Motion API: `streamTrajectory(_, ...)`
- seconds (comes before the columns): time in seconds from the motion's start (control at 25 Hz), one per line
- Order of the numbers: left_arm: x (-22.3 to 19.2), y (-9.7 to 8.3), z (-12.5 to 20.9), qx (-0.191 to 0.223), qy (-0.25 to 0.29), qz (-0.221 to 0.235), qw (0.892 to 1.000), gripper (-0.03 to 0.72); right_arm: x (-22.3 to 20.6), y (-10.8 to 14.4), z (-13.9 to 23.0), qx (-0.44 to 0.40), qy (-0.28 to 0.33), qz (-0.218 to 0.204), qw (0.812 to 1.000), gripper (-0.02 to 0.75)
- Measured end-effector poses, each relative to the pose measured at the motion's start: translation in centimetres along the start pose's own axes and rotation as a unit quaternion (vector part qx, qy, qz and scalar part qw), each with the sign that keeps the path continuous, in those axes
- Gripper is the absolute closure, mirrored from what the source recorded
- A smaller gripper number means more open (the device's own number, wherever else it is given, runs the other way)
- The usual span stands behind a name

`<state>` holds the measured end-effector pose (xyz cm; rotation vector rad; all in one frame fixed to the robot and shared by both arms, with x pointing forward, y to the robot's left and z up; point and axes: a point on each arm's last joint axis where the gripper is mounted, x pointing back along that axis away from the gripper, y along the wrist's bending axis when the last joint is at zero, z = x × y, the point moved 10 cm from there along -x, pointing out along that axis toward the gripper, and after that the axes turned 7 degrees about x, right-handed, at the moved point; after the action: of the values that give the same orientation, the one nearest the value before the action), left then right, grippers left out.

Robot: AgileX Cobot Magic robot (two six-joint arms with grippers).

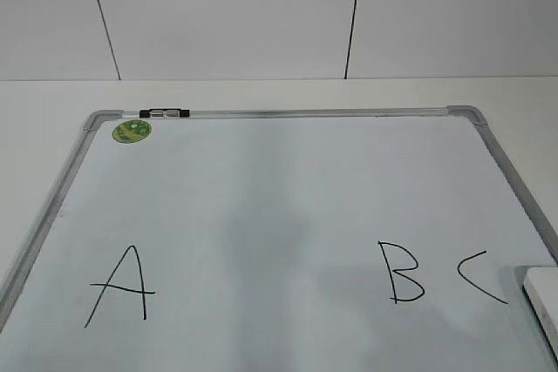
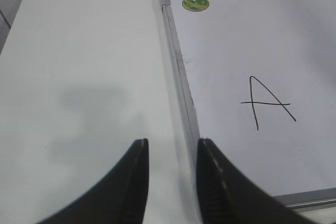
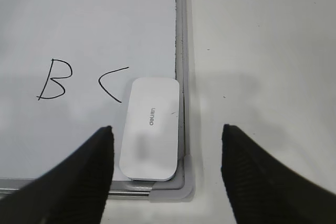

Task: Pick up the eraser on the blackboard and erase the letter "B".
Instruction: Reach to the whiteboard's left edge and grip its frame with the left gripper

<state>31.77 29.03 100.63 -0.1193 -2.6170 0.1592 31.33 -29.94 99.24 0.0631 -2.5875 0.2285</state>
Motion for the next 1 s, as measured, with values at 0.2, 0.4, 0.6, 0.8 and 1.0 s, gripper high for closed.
streamTrajectory(0.2, 0.00, 0.00, 0.00, 0.000, 0.000, 0.000, 1.000, 0.452, 0.00, 0.00, 0.00, 0.000, 0.000, 0.000, 1.000, 0.240)
streamTrajectory(0.4, 0.00, 0.00, 0.00, 0.000, 0.000, 0.000, 1.000, 0.452, 0.00, 0.00, 0.00, 0.000, 0.000, 0.000, 1.000, 0.241)
streamTrajectory(0.6, 0.00, 0.00, 0.00, 0.000, 0.000, 0.000, 1.000, 0.452, 0.00, 0.00, 0.00, 0.000, 0.000, 0.000, 1.000, 0.241)
streamTrajectory(0.8, 0.00, 0.00, 0.00, 0.000, 0.000, 0.000, 1.000, 0.452, 0.00, 0.00, 0.00, 0.000, 0.000, 0.000, 1.000, 0.241)
streamTrajectory(1.0, 0.00, 0.00, 0.00, 0.000, 0.000, 0.000, 1.000, 0.452, 0.05, 0.13, -0.08, -0.002, -0.002, -0.004, 1.000, 0.241)
